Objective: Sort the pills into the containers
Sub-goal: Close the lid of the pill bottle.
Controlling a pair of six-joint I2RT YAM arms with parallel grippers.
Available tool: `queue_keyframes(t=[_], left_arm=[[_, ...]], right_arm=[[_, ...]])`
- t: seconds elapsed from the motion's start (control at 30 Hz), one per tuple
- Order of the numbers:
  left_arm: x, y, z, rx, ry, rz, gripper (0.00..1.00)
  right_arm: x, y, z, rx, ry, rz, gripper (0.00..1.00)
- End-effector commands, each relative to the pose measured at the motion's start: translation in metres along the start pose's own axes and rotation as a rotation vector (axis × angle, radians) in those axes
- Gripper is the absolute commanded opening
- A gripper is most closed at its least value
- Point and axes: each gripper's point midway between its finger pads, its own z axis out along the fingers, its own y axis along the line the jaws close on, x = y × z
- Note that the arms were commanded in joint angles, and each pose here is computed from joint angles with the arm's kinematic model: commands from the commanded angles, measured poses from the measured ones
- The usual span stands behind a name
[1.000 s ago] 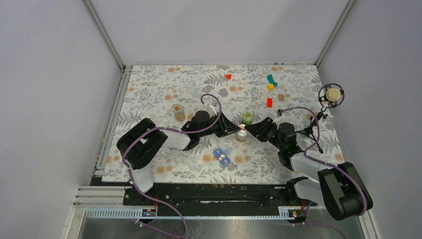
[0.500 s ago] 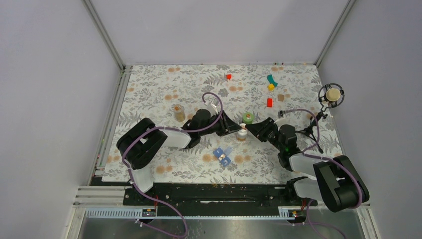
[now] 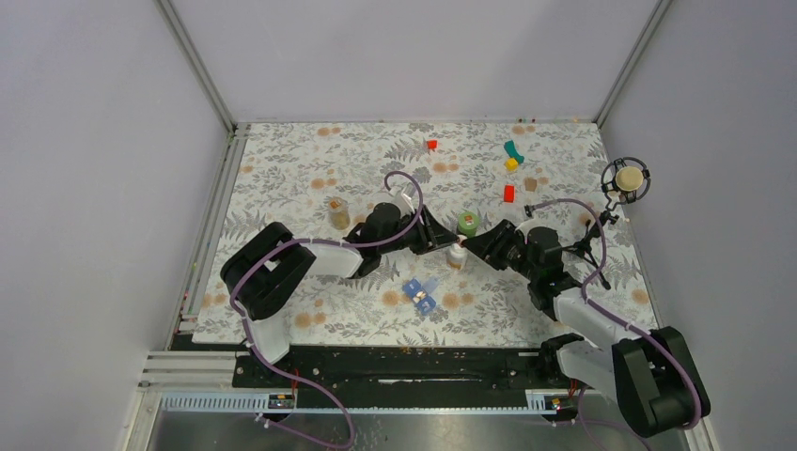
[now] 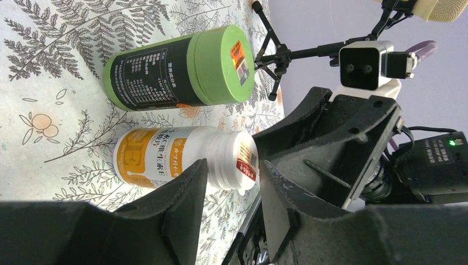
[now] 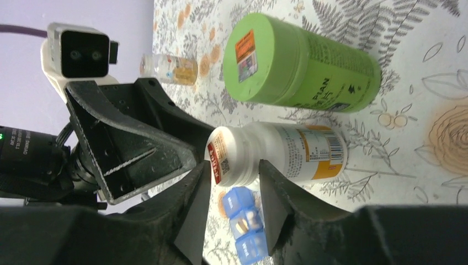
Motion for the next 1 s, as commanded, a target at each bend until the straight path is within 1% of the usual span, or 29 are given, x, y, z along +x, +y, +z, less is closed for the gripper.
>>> queue_keyframes(t=[0.0, 0.03, 0.13, 0.3, 0.4, 0.5, 0.6, 0.77, 0.97], left_arm=[[0.006, -0.001, 0.006, -0.025, 0.02, 0.033, 0.42], [0.006, 0.0, 0.006, -0.027, 0.022, 0.034, 0.42], [0.005, -0.002, 0.006, -0.026, 0.023, 0.036, 0.42], [0.008, 0.001, 0.005, -0.029, 0.031, 0.036, 0.41], [0.01, 0.003, 0.003, -0.03, 0.038, 0.036, 0.37], [0.013, 0.004, 0.002, -0.031, 0.044, 0.04, 0.34], [0.014, 0.005, 0.001, -0.031, 0.05, 0.043, 0.3], [0.016, 0.008, 0.0, -0.037, 0.053, 0.039, 0.29], [0.017, 0.01, -0.004, -0.04, 0.035, -0.005, 0.26]], right_arm=[[0.032, -0.001, -0.011, 0.062, 0.181, 0.007, 0.48], [0.031, 0.001, -0.012, 0.063, 0.183, 0.008, 0.5], [0.031, 0.002, -0.013, 0.075, 0.197, 0.015, 0.5], [0.03, 0.001, -0.012, 0.094, 0.196, 0.049, 0.44], [0.029, 0.0, -0.012, 0.102, 0.185, 0.056, 0.41], [0.029, -0.003, -0.011, 0.112, 0.175, 0.057, 0.4], [0.027, -0.001, -0.011, 0.101, 0.168, 0.054, 0.4], [0.023, 0.003, -0.011, 0.091, 0.15, 0.049, 0.44], [0.013, 0.01, -0.012, 0.064, 0.098, 0.053, 0.45]])
